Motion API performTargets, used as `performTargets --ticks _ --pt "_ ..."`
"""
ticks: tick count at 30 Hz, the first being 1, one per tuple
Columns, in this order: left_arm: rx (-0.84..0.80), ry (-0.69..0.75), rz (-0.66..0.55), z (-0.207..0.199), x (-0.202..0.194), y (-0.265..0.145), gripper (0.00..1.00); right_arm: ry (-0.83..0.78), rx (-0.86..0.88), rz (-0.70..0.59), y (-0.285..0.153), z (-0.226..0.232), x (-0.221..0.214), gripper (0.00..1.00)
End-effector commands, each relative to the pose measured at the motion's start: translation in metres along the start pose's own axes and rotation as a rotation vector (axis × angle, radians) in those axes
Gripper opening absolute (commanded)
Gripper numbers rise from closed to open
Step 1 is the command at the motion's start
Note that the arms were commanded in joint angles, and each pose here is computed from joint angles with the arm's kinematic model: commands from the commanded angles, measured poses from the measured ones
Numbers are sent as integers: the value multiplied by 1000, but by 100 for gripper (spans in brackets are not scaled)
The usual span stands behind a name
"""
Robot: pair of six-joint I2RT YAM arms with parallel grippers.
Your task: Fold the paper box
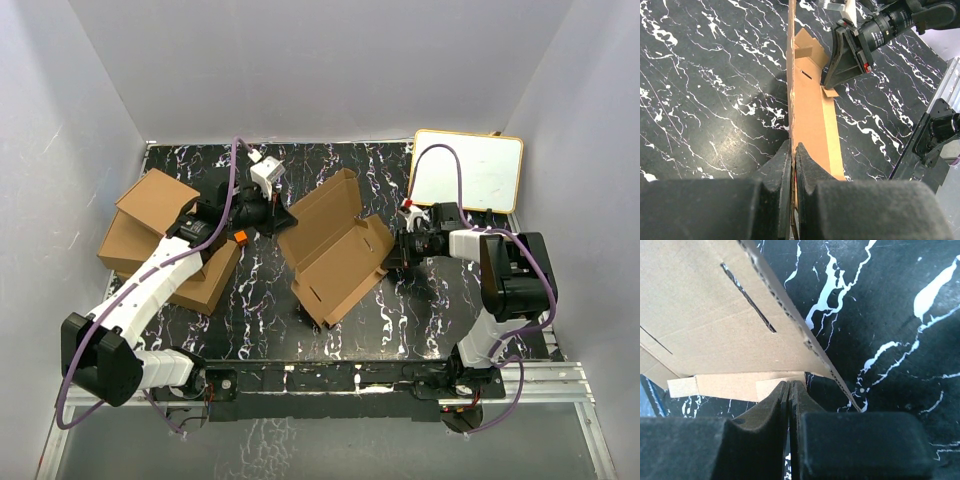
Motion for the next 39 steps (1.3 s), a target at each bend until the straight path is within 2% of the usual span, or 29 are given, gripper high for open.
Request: performTargets --ticks 1,12,17,24,30,39 --pt "2 -18 -20 0 1 -1 0 -91 -45 32 5 -3 9 8" --pt "45 -80 -20 5 -21 -8 0 -328 9 13 -17 17 26 9" --pt "34 -99 -64 0 -25 -16 0 -421 91 -77 -52 25 37 13" --pt "8 -186 -129 -8 -26 -21 0 -570 29 -179 -91 43 48 28" --pt "-10 -266 -165 -13 -20 -22 0 -640 -35 -214 -110 54 57 41" --pt "-43 -345 -218 -22 -9 -25 0 -631 32 -262 -111 62 51 49"
Point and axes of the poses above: each gripper's point midway between its finger pads, its own y axis out along the fingers, its own z axis along the line the jaws close on, x = y × z, the point moved 4 cm from there along -y, back along the fingers, and after that the axes turned 10 degrees about -y, right-handed, at the moved point
